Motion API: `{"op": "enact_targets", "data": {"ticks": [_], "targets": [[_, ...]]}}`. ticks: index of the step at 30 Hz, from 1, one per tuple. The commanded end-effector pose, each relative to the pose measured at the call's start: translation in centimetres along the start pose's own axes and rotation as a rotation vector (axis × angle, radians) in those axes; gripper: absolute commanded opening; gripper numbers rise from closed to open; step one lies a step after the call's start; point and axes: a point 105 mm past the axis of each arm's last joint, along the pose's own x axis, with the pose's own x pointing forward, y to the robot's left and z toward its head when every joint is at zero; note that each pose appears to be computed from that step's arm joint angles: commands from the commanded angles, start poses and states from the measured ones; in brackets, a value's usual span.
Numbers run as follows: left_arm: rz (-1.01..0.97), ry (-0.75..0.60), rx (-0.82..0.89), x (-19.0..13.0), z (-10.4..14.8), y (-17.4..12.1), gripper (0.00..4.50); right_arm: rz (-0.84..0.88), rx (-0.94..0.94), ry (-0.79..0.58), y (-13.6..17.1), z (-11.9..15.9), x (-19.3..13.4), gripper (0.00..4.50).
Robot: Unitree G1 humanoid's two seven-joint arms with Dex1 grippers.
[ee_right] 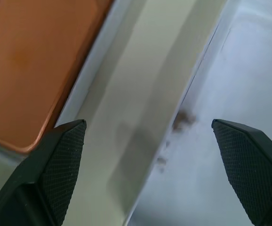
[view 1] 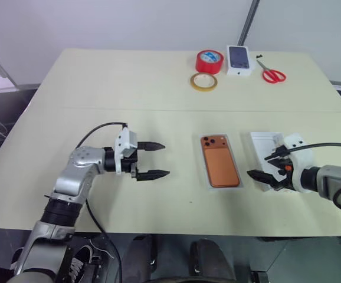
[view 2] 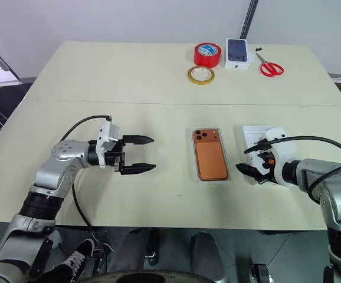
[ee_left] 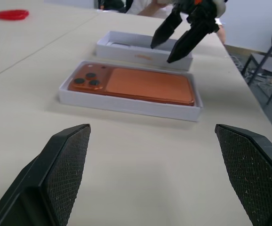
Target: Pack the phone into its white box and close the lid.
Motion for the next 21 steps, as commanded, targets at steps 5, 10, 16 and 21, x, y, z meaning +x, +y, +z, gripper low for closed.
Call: {"op": "enact_targets", "data": {"ticks": [5, 10, 16, 21], "targets": [[-0.002, -0.05, 0.081, -0.9, 1.2, -0.5, 4.45, -0.011, 0.037, 0.015, 0.3, 1.3, -0.3, 4.46], [0.008, -0.052, 0.089, -0.8, 1.1, -0.6, 4.45, 0.0, 0.028, 0.053, 0.8, 1.6, 0.4, 4.46], [0.03, -0.066, 0.082, -0.4, 1.0, -1.0, 4.5, -0.02, 0.028, 0.103, 0.4, 0.8, 1.2, 2.76], [0.055, -0.06, 0.07, -0.4, 0.7, -1.1, 4.5, -0.037, 0.012, 0.131, 0.2, 0.2, 1.5, 0.13]]}}
